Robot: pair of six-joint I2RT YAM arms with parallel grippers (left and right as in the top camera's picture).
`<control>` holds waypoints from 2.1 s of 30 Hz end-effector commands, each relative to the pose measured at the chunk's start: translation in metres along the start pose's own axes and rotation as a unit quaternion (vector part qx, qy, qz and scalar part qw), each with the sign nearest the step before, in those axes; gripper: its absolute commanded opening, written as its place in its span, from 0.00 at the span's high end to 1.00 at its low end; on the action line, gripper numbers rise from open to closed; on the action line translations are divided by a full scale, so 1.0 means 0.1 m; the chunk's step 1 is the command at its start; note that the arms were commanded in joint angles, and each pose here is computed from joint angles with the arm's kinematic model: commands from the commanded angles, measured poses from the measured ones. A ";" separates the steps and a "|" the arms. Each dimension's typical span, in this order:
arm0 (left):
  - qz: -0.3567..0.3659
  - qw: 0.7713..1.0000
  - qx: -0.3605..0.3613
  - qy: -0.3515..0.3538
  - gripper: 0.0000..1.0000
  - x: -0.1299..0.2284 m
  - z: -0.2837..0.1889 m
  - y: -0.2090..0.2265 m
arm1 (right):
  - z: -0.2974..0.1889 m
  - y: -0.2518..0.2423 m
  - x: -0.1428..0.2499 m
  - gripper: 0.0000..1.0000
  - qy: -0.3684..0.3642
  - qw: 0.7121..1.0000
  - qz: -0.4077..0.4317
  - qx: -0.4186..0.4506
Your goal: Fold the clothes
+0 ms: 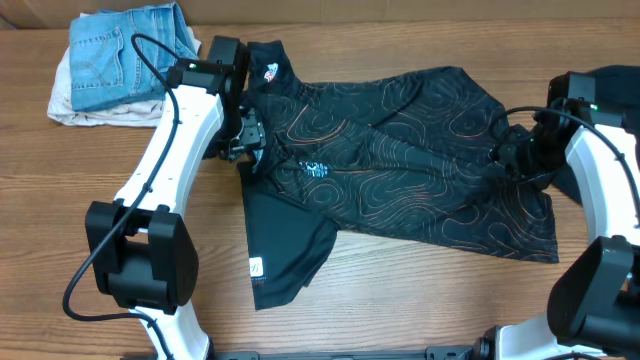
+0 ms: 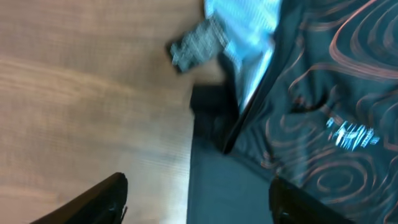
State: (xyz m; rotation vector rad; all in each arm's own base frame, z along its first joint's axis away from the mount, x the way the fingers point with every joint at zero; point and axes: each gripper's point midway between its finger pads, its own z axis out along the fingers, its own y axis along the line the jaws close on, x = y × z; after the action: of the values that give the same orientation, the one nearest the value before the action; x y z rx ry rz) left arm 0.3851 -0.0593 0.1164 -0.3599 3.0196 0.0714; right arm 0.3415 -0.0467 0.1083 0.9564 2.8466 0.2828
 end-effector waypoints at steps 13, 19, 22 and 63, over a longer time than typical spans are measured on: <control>-0.040 0.999 -0.020 0.004 0.19 0.43 -0.67 0.29 | -0.02 0.03 0.01 0.32 0.001 1.000 -0.004 -0.003; -0.047 0.999 -0.005 -0.019 0.17 0.64 -1.04 0.40 | -0.03 0.03 0.01 0.17 0.001 1.000 -0.003 -0.003; -0.041 0.999 0.007 -0.003 0.16 0.82 -1.12 0.38 | -0.03 0.03 0.01 0.09 0.001 1.000 -0.002 -0.003; -0.074 0.977 0.032 0.199 0.09 2.53 0.92 -0.04 | -0.03 0.03 0.01 0.00 0.001 1.000 -0.002 -0.003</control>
State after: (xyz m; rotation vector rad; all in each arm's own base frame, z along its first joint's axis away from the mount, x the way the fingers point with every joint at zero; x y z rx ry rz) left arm 0.1627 -0.1154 0.0049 -0.6204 3.3415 -0.1027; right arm 0.3388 -0.0458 0.1079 0.9577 2.8585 0.2824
